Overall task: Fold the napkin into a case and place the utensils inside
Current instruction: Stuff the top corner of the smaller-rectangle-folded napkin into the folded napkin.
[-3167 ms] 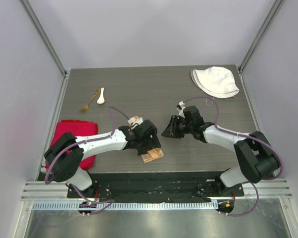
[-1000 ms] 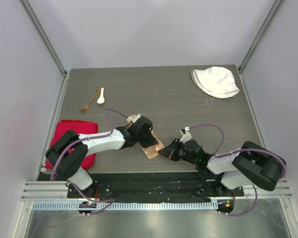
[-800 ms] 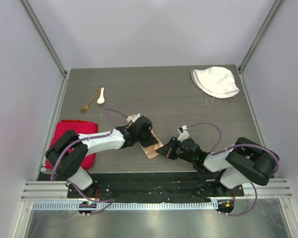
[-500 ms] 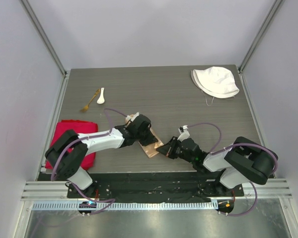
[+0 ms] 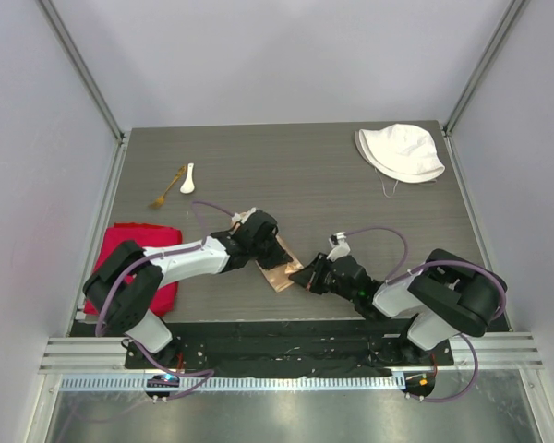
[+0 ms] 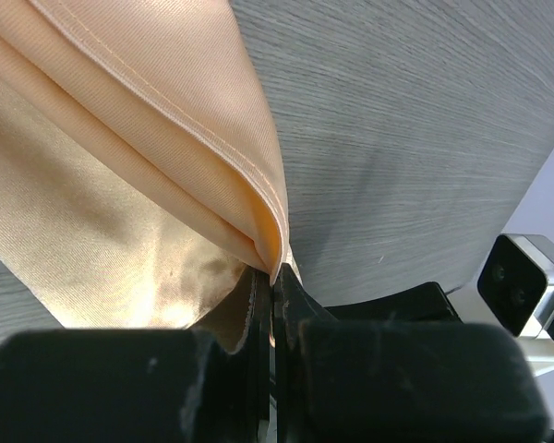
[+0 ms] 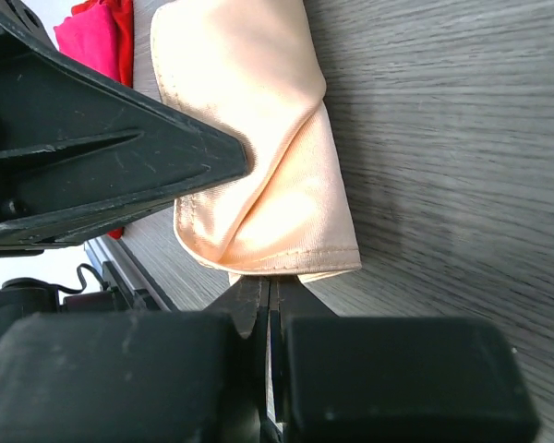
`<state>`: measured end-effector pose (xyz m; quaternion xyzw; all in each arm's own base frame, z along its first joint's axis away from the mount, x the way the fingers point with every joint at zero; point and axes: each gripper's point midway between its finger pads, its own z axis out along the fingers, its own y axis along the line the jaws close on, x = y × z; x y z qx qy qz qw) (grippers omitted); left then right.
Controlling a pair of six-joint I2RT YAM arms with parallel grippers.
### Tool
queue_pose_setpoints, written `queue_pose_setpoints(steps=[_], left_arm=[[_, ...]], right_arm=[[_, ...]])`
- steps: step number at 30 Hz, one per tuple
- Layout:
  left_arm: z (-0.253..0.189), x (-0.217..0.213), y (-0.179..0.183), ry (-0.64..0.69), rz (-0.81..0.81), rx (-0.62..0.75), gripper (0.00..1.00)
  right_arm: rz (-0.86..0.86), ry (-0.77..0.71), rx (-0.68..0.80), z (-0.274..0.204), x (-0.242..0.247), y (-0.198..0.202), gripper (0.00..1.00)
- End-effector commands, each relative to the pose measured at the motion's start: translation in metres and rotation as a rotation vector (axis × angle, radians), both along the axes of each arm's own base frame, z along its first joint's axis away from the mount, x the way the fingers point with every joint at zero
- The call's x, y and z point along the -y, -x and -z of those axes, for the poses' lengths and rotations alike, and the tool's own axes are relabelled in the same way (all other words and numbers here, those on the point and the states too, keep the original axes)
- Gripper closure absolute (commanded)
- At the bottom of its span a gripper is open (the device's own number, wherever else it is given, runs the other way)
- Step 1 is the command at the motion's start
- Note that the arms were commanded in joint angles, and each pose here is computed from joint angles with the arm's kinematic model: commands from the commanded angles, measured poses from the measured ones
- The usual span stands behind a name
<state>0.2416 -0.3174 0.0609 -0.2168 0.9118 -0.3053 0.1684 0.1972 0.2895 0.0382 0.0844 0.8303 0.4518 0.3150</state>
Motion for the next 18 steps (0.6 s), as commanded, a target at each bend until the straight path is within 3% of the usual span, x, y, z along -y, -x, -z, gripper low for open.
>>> queue_pose_setpoints(steps=[1, 11, 18], left_arm=[[-0.023, 0.014, -0.01, 0.072, 0.019, 0.044, 1.0], [-0.027, 0.015, -0.009, 0.089, 0.029, 0.04, 1.0], [-0.019, 0.011, 0.001, 0.069, 0.057, 0.002, 1.0]], right_arm=[[0.022, -0.042, 0.095, -0.027, -0.009, -0.015, 0.99], [0.026, 0.006, 0.093, -0.007, -0.013, -0.023, 0.99], [0.109, 0.111, 0.053, 0.026, 0.015, -0.022, 0.99]])
